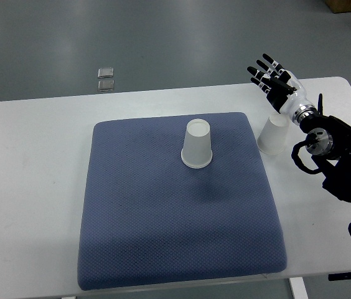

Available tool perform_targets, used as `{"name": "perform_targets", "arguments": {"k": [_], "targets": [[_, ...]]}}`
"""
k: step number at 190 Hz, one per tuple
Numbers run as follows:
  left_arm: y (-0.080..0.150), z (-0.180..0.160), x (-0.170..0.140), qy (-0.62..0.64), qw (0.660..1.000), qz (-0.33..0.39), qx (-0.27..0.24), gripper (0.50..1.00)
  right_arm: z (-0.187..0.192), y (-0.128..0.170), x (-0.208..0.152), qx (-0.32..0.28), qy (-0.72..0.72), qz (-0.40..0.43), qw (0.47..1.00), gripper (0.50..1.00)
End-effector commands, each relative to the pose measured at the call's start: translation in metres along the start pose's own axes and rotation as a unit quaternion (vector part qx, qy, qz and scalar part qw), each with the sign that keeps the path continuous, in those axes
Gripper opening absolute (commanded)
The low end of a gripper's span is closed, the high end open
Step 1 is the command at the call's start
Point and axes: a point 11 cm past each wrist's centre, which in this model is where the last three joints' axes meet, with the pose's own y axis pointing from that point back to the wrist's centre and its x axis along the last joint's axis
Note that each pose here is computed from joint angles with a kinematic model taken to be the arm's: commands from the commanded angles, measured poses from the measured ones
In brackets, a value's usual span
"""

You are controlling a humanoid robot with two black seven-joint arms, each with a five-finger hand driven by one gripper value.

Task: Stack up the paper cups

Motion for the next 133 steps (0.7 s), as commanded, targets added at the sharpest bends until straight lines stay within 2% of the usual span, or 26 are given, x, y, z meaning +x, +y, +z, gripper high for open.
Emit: {"name": "perform_targets", "arguments": {"k": [1,43,72,133], "targets": [[0.0,0.001,-0.001,0.001,1.0,-0.001,-0.001,1.0,0.0,0.0,0.001,0.001,0.001,0.001,1.0,0.932],[0.0,0.006,-0.002,0.0,1.0,-0.003,-0.006,1.0,-0.001,0.0,0.003,0.001,0.002,0.003,1.0,0.932],[0.0,-0.027,0.004,0.002,1.0,0.004,0.023,1.0,-0.001,0.0,0.003,0.001,0.002,0.003,1.0,0.932],[0.0,-0.032,0.001,0.002,1.0,0.0,0.026,1.0,-0.002,0.0,0.003,0.002,0.0,0.004,1.0,0.932]]}}
